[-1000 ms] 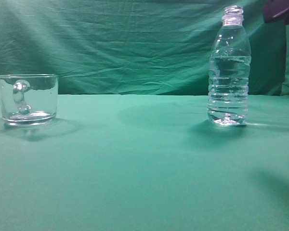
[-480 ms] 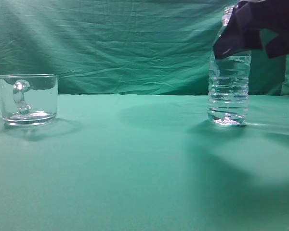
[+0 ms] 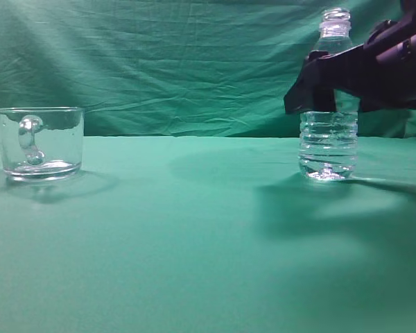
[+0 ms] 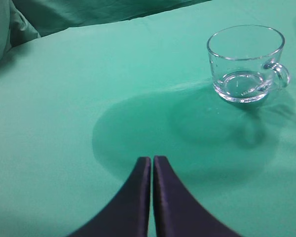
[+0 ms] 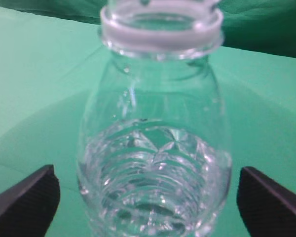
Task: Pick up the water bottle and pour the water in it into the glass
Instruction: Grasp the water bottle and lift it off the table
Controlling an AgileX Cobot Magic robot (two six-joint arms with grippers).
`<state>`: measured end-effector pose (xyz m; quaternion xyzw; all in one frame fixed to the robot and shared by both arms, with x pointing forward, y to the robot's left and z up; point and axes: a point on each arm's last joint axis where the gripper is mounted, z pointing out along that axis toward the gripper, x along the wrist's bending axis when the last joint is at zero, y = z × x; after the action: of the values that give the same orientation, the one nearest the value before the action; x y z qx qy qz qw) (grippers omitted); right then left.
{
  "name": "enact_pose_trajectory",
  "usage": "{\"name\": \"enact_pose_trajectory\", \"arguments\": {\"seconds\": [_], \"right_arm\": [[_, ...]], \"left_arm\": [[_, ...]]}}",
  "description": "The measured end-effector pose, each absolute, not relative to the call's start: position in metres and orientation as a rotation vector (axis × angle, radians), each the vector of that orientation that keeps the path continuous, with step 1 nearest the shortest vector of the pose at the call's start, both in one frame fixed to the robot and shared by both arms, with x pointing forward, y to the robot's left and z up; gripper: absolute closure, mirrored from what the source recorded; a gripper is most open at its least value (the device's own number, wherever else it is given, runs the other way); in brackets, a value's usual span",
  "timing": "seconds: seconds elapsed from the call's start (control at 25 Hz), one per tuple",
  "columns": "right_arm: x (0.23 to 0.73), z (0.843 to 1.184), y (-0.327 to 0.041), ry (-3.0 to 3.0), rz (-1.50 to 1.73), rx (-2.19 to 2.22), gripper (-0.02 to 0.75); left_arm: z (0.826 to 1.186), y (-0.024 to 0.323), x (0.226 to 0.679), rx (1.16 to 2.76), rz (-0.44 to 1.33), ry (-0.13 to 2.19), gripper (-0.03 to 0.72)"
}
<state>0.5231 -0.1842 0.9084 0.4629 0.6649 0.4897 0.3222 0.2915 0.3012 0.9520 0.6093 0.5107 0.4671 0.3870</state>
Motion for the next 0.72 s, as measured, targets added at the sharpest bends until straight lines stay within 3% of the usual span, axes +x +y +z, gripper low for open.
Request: {"name": "enact_pose_trajectory", "arguments": {"seconds": [0.4, 0.56, 0.72], "right_arm": [[0.543, 0.893, -0.176, 1.710, 1.322, 1.249, 0.071], [0.544, 0.892, -0.176, 1.706, 1.327, 1.252, 0.193], [0.544, 0.892, -0.176, 1.709, 1.327, 1.249, 0.188]], "left_arm": [[0.952, 0.301, 0.291, 1.551, 1.189, 1.300, 0.688], [0.952, 0.301, 0.291, 1.551, 1.189, 1.300, 0.688], [0.952, 0.301, 0.291, 1.551, 1.189, 1.300, 0.688]]}}
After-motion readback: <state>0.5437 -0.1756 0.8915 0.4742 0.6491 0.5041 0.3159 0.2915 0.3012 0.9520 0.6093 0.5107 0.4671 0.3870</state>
